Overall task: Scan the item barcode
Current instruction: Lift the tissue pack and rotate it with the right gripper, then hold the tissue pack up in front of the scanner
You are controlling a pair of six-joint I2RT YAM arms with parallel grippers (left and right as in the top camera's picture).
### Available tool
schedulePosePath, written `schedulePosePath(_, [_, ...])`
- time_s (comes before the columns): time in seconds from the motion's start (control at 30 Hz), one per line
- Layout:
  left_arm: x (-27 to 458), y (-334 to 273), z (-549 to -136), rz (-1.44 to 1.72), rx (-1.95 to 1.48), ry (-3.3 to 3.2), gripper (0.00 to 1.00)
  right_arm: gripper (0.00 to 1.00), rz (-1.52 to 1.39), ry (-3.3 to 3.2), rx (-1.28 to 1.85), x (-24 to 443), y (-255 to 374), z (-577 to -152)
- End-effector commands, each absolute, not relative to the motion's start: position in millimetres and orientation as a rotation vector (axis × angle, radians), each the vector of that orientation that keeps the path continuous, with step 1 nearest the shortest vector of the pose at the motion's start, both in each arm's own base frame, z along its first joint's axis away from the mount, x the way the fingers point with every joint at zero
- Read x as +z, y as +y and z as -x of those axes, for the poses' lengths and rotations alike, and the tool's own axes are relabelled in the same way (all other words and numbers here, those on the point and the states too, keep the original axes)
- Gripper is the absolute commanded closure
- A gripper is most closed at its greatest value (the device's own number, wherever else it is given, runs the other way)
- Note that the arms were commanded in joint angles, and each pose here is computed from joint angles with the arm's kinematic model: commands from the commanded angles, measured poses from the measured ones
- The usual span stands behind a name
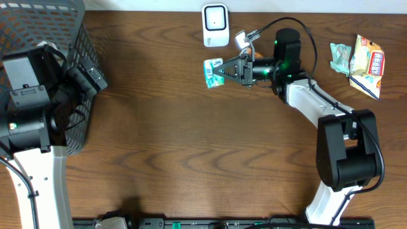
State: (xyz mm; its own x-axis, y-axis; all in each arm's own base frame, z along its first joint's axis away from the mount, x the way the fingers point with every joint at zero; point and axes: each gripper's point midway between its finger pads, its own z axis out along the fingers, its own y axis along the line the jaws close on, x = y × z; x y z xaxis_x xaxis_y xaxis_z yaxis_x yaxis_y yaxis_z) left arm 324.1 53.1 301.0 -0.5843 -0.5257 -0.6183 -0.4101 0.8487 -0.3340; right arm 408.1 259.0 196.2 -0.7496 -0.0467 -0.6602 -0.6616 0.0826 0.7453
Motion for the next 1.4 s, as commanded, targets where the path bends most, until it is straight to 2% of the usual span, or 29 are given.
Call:
schedulePosePath(0.0, [301,56,-323,0.672,-0.179,2.276,0.02,0.99,0.728,1.866,1.670,206,268,-406])
schedulePosePath(0.17, [301,56,-323,0.672,-0.179,2.276,0.02,0.99,0.661,1.927,1.625,197,273,-412])
schedulePosePath(0.27, [301,56,-323,0.672,-0.179,2.276,0.02,0.98,0.493,2.093,1.502,168,273,-425])
schedulePosePath(0.47, [301,56,-323,0.672,-0.179,2.275,0.02,0.98,0.416,2.291,1.147,117,271,-432])
schedulePosePath(0.57, [301,56,-323,0.672,-0.179,2.276,0.02,0.99,0.409,2.335,1.010,107,270,-436])
schedulePosePath(0.67, [301,56,-323,0.672,-0.179,2.275,0.03,0.99,0.388,2.406,0.745,102,263,-446])
schedulePosePath(0.77, [301,56,-323,0.672,-0.179,2.276,0.02,0.99,0.383,2.430,0.436,111,246,-459])
schedulePosePath(0.93, [301,56,-323,0.672,-0.179,2.276,0.02,0.99,0.375,2.295,0.004,156,217,-493])
schedulePosePath(1.13, [301,56,-323,0.672,-0.179,2.276,0.03,0.99,0.552,2.058,-0.176,191,215,-528])
schedulePosePath(1.37, [301,56,-323,0.672,-0.179,2.275,0.02,0.98,0.751,1.759,-0.351,197,237,-572])
